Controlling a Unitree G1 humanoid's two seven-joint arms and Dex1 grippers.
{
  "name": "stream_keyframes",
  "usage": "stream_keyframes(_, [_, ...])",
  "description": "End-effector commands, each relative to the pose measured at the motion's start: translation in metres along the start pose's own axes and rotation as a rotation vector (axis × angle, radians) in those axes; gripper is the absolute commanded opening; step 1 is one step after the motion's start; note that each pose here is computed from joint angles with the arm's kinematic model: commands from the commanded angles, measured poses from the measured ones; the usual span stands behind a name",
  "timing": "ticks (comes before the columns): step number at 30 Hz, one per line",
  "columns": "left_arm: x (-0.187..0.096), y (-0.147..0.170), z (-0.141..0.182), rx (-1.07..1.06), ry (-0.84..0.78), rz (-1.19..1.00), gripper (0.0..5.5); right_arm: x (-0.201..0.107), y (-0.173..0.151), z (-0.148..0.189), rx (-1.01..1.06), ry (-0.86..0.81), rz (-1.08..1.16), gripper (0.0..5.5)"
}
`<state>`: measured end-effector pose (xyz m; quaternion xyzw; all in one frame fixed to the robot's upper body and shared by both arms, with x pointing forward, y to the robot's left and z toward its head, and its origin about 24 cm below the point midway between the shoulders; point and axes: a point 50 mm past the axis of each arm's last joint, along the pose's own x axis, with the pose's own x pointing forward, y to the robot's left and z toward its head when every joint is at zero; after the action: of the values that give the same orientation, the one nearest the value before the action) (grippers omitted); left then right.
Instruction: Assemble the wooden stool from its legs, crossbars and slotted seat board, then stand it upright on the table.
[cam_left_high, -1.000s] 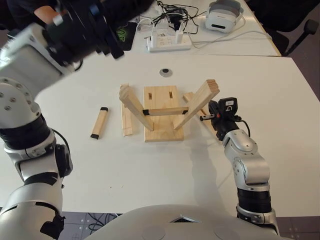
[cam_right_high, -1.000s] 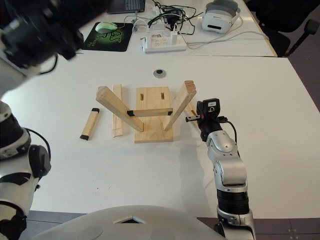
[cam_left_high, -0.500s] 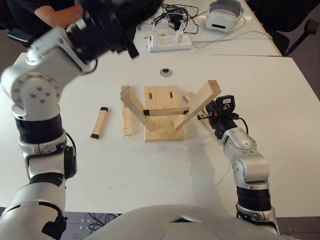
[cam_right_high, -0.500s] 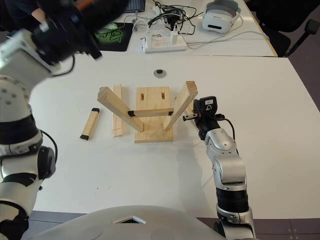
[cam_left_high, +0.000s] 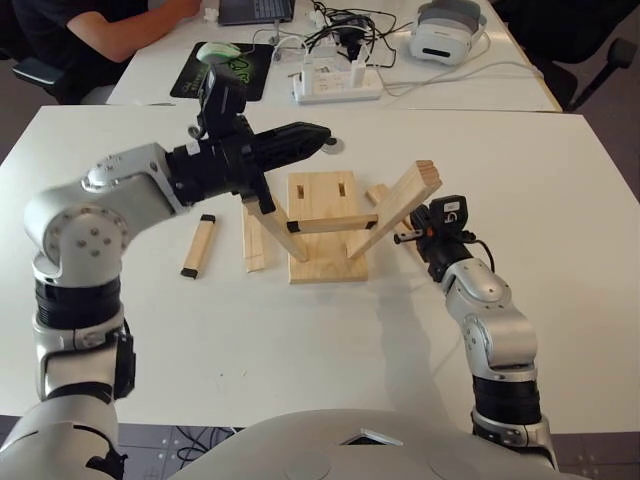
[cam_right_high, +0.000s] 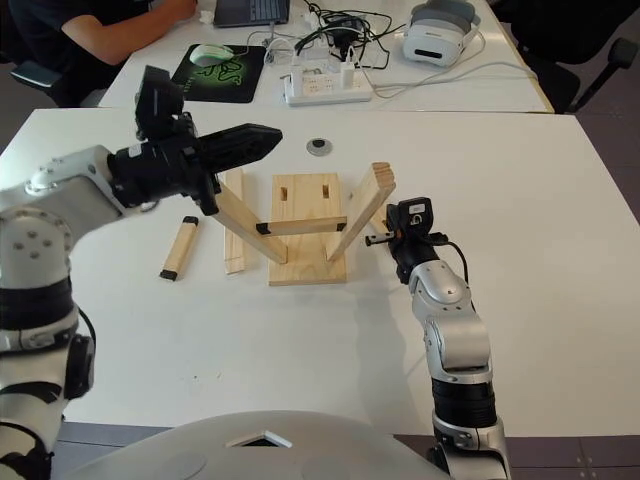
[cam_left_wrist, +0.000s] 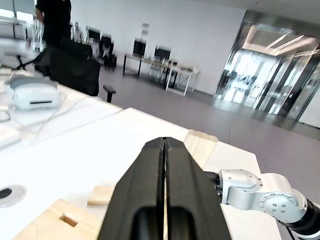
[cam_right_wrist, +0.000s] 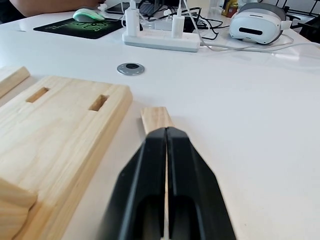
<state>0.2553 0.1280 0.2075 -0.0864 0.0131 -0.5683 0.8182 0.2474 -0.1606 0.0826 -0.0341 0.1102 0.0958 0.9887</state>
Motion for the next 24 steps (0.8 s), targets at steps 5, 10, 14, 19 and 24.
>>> stream_keyframes(5, [0.003, 0.002, 0.091, 0.163, -0.347, 0.093, 0.01, -0.002, -0.003, -0.002, -0.079, 0.027, 0.061, 0.00])
stream_keyframes(10, [-0.028, 0.008, 0.146, 0.291, -0.484, 0.234, 0.01, -0.007, 0.000, -0.013, -0.236, 0.104, 0.181, 0.00])
stream_keyframes(14, [-0.053, 0.028, 0.140, 0.321, -0.416, 0.394, 0.01, -0.012, 0.006, -0.018, -0.361, 0.153, 0.296, 0.00])
stream_keyframes(19, [-0.058, 0.037, 0.130, 0.313, -0.372, 0.435, 0.01, -0.016, 0.031, -0.026, -0.443, 0.184, 0.454, 0.00])
stream_keyframes(24, [-0.061, 0.044, 0.120, 0.286, -0.347, 0.461, 0.01, -0.024, 0.053, 0.002, -0.293, 0.012, 0.605, 0.00])
